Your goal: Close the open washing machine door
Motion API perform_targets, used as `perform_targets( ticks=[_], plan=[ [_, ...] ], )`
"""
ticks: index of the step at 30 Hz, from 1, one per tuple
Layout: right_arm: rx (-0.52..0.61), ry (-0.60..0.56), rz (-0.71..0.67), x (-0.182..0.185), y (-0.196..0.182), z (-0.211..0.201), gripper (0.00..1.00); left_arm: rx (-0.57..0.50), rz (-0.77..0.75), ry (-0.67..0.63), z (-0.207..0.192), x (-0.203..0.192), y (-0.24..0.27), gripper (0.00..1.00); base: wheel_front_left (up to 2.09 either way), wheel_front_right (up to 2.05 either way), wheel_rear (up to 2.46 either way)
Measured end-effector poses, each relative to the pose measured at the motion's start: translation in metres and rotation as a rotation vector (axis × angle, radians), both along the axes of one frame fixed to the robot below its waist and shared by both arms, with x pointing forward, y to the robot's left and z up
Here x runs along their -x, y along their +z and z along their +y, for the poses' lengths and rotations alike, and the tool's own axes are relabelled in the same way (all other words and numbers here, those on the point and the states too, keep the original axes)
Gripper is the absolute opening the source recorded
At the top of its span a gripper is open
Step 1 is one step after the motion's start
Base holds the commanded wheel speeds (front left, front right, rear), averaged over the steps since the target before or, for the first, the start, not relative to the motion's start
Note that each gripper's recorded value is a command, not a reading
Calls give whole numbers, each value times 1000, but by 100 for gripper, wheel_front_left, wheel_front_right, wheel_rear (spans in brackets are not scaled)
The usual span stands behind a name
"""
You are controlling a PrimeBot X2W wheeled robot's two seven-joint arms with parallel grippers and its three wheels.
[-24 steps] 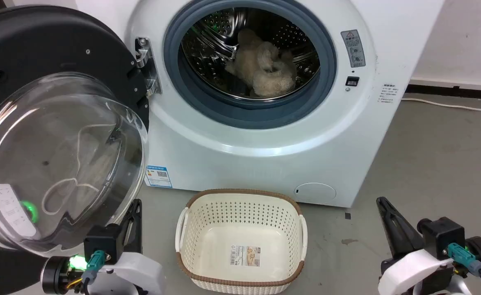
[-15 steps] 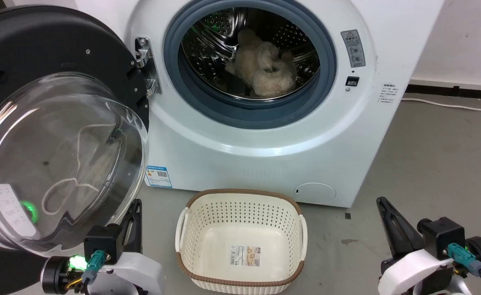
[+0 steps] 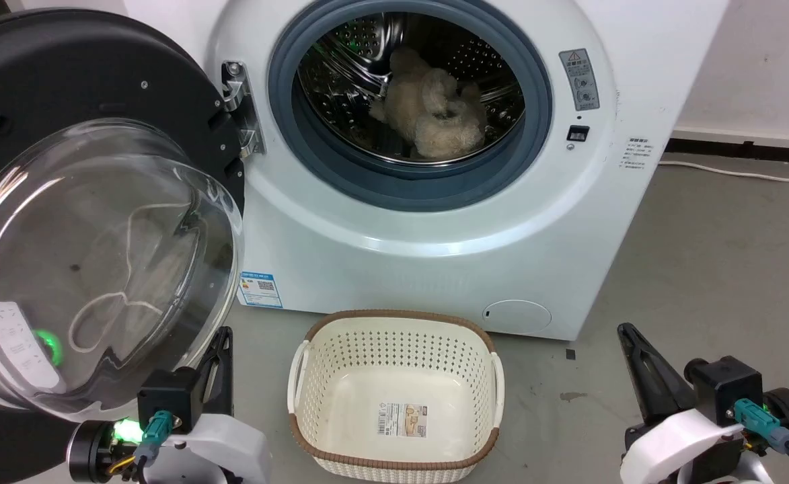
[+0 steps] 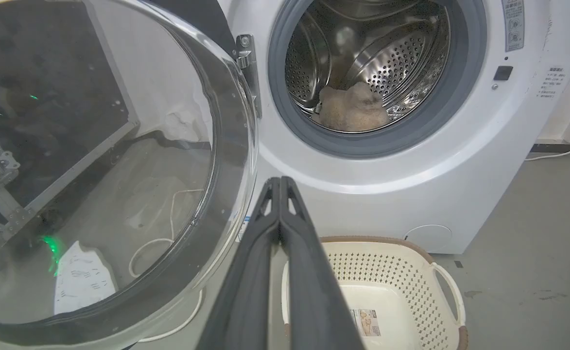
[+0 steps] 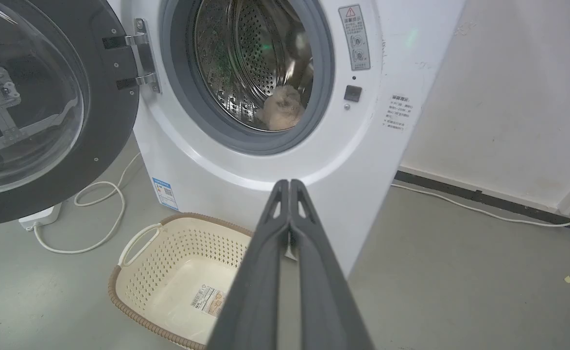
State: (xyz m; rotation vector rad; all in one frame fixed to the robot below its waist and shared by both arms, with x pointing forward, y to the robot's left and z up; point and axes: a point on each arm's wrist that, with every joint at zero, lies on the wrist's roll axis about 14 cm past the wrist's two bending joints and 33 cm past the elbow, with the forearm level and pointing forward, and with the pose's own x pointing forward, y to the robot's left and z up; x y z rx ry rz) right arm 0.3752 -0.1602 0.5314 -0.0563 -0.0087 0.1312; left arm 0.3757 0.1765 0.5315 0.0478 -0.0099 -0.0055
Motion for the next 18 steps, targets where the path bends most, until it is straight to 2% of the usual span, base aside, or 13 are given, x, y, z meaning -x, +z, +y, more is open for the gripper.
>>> perform_targets(
  ticks=[9,10,18],
  plan=[
    [0,0,0,0,0,0,0,0,0,0,0,0,0,0,0,0,0],
    [0,0,0,0,0,0,100,0,0,0,0,0,0,100,0,0,0],
    [-3,-1,-1,0,0,-1,100,0,-1,-7,-3,0,0,100,0,0,0]
  ],
)
